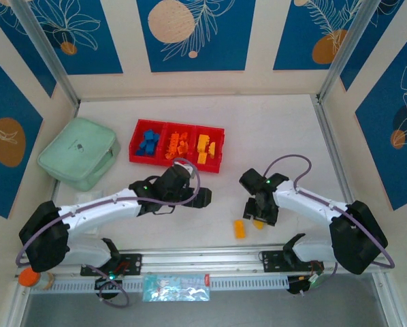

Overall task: Sort the legos into containers by color
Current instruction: Pick up the lego from the bottom-right of the table, then place the lego in the container.

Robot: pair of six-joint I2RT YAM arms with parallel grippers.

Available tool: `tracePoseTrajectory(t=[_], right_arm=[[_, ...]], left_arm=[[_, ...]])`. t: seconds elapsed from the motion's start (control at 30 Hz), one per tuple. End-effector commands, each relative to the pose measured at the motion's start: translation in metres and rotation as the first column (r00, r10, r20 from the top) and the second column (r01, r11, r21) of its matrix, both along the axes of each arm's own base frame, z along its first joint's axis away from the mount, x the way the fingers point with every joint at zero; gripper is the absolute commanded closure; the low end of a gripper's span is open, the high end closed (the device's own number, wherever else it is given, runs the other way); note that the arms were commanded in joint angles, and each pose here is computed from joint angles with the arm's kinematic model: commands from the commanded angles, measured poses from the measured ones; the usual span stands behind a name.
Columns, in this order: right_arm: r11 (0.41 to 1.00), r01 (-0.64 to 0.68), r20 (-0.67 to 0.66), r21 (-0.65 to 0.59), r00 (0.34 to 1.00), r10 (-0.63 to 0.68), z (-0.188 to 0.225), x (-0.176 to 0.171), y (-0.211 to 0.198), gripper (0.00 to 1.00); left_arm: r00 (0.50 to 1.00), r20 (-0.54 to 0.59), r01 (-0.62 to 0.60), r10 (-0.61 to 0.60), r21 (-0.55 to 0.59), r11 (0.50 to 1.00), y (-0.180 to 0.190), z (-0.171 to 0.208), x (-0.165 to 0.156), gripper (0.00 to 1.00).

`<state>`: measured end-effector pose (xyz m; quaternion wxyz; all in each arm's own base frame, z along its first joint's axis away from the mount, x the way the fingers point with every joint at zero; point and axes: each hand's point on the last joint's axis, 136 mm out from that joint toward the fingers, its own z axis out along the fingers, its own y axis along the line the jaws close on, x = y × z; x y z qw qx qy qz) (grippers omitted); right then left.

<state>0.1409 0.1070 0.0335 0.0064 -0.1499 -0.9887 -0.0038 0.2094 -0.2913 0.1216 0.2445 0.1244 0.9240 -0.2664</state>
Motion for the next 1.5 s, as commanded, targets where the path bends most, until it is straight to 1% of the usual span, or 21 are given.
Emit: tracePoseTrajectory(t=[0.0, 0.23, 0.33, 0.43, 0.63, 0.8, 0.93, 1.1, 1.2, 1.3, 1.37, 1.47], right_arm=[[1.000, 0.011, -0.017, 0.010, 1.000, -0.010, -0.004, -0.002, 0.004, 0.45], [1.000, -0.001, -0.027, 0.009, 1.000, 0.002, -0.004, -0.002, 0.004, 0.60], [1.000, -0.009, -0.018, 0.019, 1.000, 0.009, -0.002, 0.000, 0.006, 0.68], [0.999, -0.028, 0.009, 0.033, 1.000, 0.028, 0.006, 0.005, 0.010, 0.73], [0.994, -0.086, 0.097, 0.065, 0.992, 0.079, 0.039, 0.027, 0.022, 0.73], [0.976, -0.186, 0.217, 0.109, 0.963, 0.159, 0.077, 0.067, 0.053, 0.73], [0.958, -0.274, 0.302, 0.088, 0.924, 0.236, 0.104, 0.114, 0.084, 0.73], [0.932, -0.356, 0.412, 0.075, 0.862, 0.296, 0.127, 0.177, 0.128, 0.71], [0.921, -0.388, 0.445, 0.044, 0.833, 0.330, 0.129, 0.213, 0.148, 0.69], [0.908, -0.418, 0.445, 0.008, 0.815, 0.371, 0.119, 0.243, 0.162, 0.69], [0.909, -0.417, 0.424, -0.022, 0.819, 0.386, 0.106, 0.257, 0.164, 0.69], [0.907, -0.421, 0.414, -0.029, 0.820, 0.394, 0.092, 0.270, 0.168, 0.69]], left_arm=[[1.000, 0.016, -0.010, 0.010, -0.002, 1.000, -0.005, 0.008, 0.003, 0.01], [1.000, 0.024, -0.011, 0.011, 0.006, 1.000, -0.002, 0.009, 0.003, 0.01], [1.000, 0.028, -0.009, 0.008, 0.007, 1.000, -0.003, 0.010, 0.004, 0.01], [0.999, 0.033, -0.007, 0.006, 0.010, 1.000, -0.004, 0.011, 0.005, 0.01], [0.998, 0.067, -0.015, 0.013, 0.034, 0.999, 0.002, 0.021, 0.010, 0.01], [0.992, 0.122, -0.051, 0.043, 0.065, 0.997, 0.019, 0.038, 0.020, 0.01], [0.987, 0.140, -0.090, 0.080, 0.067, 0.994, 0.036, 0.051, 0.031, 0.01], [0.979, 0.137, -0.159, 0.150, 0.063, 0.985, 0.061, 0.057, 0.046, 0.01], [0.972, 0.135, -0.200, 0.192, 0.046, 0.979, 0.075, 0.059, 0.052, 0.01], [0.965, 0.132, -0.232, 0.225, 0.037, 0.972, 0.086, 0.059, 0.055, 0.01], [0.962, 0.130, -0.245, 0.239, 0.032, 0.969, 0.091, 0.058, 0.055, 0.01], [0.960, 0.120, -0.256, 0.251, 0.022, 0.966, 0.094, 0.056, 0.056, 0.01]])
